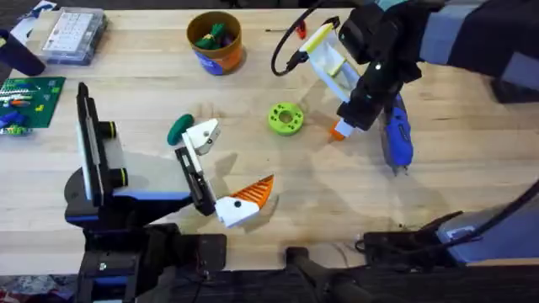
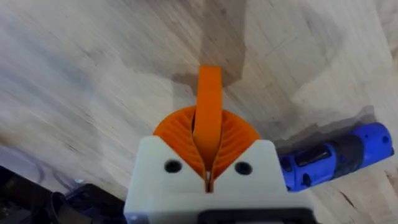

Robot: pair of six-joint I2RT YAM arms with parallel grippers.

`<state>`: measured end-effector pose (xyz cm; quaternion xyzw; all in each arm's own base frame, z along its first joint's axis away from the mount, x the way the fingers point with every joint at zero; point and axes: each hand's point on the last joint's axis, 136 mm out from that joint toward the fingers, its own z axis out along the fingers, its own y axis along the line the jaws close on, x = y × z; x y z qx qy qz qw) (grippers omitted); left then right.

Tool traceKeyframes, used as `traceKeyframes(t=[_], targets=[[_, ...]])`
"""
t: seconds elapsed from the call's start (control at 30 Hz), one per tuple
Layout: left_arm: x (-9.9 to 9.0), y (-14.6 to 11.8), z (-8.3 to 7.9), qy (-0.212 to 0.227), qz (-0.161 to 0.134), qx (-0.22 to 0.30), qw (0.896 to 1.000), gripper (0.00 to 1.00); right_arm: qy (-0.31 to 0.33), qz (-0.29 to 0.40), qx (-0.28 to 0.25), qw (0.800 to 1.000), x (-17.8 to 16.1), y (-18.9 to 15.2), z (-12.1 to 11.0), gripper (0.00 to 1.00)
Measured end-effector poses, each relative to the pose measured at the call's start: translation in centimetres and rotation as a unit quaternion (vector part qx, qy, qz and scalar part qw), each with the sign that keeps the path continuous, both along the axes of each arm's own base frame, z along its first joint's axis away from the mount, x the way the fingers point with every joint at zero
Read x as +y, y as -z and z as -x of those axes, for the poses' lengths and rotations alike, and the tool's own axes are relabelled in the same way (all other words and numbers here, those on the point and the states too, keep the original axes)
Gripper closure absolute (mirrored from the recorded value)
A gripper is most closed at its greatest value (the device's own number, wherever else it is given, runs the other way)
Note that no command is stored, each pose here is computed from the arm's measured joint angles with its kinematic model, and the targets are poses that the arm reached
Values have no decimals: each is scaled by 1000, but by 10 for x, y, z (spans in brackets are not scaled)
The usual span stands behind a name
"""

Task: Pick up the gripper from the table and insert it into the empty holder that is missing its gripper. Then pick up a screw, insert it into the mounting hole, and use the screwdriver to tighten it. Finally, clean up the table by picking up the vegetable and placing it into the bucket.

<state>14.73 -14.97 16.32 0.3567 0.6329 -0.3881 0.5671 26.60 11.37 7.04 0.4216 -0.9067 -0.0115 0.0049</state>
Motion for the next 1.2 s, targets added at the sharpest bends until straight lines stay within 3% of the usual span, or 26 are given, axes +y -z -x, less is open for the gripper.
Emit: traceKeyframes(t=[0.17,0.3,0.47,0.63,0.9,0.97,1.0,1.2], targets=[[0,0,0,-1,0,0,1000,10,0,6,15,1000,-3,-4,7,985],[0,0,0,-2,0,0,1000,10,1,-2,19,1000,2,-26,4,986],[0,0,-1,-2,0,0,1000,10,13,-61,-7,998,26,-67,-14,986],[0,0,-1,-2,0,0,1000,10,33,-140,1,990,53,-95,-15,987],[0,0,-1,-3,0,0,1000,10,49,-276,65,958,92,-119,0,987],[0,0,-1,-3,0,0,1000,10,45,-314,78,945,103,-128,3,987],[0,0,-1,-3,0,0,1000,10,42,-356,95,929,115,-139,7,987],[0,0,-1,-3,0,0,1000,10,39,-400,118,908,126,-153,13,989]])
